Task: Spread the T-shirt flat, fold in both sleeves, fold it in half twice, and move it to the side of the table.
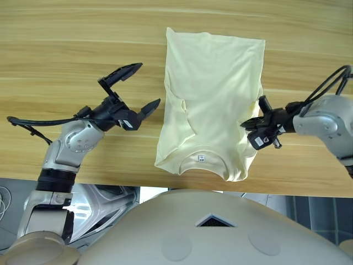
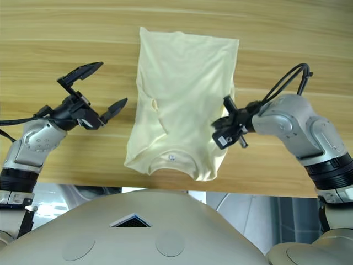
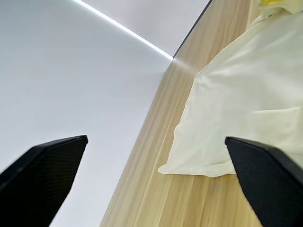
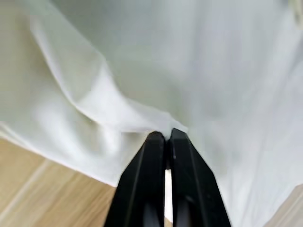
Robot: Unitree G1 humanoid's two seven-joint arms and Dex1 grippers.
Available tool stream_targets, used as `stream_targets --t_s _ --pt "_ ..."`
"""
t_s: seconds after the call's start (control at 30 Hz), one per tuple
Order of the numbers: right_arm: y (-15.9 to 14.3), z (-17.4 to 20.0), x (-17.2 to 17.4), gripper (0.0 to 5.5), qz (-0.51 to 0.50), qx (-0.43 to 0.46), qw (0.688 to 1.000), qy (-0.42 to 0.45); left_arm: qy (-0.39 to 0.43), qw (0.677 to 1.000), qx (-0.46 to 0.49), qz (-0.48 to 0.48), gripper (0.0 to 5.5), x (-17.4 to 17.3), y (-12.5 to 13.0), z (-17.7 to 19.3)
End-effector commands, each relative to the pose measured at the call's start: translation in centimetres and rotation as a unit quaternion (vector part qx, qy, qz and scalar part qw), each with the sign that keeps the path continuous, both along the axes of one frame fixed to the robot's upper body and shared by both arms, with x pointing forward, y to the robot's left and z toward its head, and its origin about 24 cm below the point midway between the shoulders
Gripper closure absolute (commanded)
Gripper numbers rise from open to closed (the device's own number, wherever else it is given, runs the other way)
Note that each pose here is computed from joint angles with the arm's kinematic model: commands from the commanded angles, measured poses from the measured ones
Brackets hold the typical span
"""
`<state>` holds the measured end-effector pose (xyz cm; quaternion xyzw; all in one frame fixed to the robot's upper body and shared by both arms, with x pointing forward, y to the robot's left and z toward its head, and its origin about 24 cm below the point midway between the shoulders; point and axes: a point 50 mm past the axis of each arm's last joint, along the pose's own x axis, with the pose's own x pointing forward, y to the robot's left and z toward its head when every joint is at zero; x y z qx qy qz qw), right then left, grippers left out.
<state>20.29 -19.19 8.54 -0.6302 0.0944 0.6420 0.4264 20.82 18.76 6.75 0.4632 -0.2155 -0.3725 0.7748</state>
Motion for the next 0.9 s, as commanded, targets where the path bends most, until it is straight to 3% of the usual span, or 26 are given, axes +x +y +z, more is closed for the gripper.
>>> stream_targets --t_s 0.03,0.3,0.57,0.87,0.9 --pt "0.7 0.6 -1.4 5.49 0.029 0.016 0.999 0.033 0.008 1.0 0.012 -0.001 0.1 -0.3 0.1 -0.1" --pt "1.1 1.8 -1.8 5.49 0.043 0.032 0.998 0.044 0.012 1.0 0.012 -0.002 0.1 -0.3 -0.1 -0.4" --pt "2.2 0.7 2.3 5.49 -0.025 0.046 0.998 -0.039 0.015 1.0 0.01 -0.002 0.1 -0.3 -0.3 -0.4" --pt "3.0 0.2 0.5 5.49 0.004 0.063 0.998 0.024 0.013 1.0 0.008 -0.002 0.1 -0.2 -0.4 -0.4" --pt "2.9 0.2 0.3 5.19 0.006 0.065 0.997 0.032 0.013 1.0 0.008 -0.003 0.1 -0.2 -0.5 -0.4"
